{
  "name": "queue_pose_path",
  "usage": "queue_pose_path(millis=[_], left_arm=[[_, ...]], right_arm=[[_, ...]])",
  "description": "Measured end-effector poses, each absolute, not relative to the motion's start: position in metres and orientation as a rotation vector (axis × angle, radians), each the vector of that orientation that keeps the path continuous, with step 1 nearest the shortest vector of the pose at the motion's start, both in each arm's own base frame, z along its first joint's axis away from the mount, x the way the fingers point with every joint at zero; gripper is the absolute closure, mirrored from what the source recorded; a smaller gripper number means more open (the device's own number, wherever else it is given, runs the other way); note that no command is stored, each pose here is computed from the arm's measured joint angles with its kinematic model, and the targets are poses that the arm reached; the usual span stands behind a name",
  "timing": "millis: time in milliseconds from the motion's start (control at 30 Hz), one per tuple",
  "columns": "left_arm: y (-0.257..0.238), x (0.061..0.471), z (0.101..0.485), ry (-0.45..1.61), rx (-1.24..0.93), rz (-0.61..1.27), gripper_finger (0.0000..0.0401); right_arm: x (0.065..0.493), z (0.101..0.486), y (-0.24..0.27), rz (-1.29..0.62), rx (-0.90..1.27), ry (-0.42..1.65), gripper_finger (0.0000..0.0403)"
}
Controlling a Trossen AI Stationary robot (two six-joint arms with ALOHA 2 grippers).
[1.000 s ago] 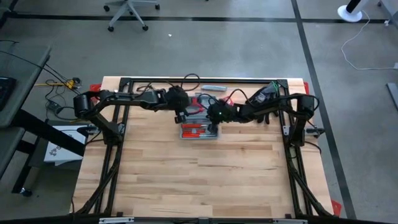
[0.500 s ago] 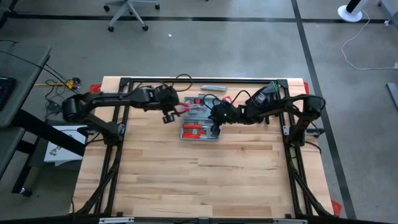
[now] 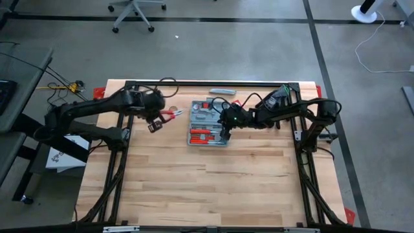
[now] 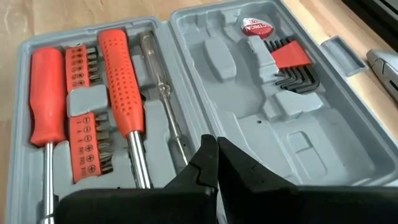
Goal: Prefit tool cases
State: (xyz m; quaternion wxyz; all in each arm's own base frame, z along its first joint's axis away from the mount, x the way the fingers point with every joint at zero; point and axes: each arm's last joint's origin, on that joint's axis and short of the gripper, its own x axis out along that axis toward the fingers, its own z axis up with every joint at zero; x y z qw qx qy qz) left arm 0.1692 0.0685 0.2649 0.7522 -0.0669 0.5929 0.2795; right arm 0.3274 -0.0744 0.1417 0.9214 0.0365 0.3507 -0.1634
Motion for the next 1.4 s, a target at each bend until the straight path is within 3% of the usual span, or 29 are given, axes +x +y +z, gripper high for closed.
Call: queue_pose_path(millis=[433, 633, 933, 1400], left_arm=[[0.059, 0.15, 0.198, 1.445, -0.318, 0.651, 0.0376], [0.059, 0.151, 0.201, 1.424, -0.317, 0.684, 0.0374], [0.06, 0.15, 0.201, 1.425, -0.302, 0.738, 0.0294], [0.061, 0.149, 0.201, 1.414, -0.295, 0.783, 0.0285]], right_arm=[[0.326, 0.14, -0.071, -0.321, 0.055, 0.755, 0.0403], [0.327, 0.14, -0.069, -0.32, 0.069, 0.753, 0.0403], [0.324, 0.164, -0.052, -0.3, 0.041, 0.69, 0.0403], [0.284, 0.233, -0.027, -0.294, 0.008, 0.622, 0.0403]])
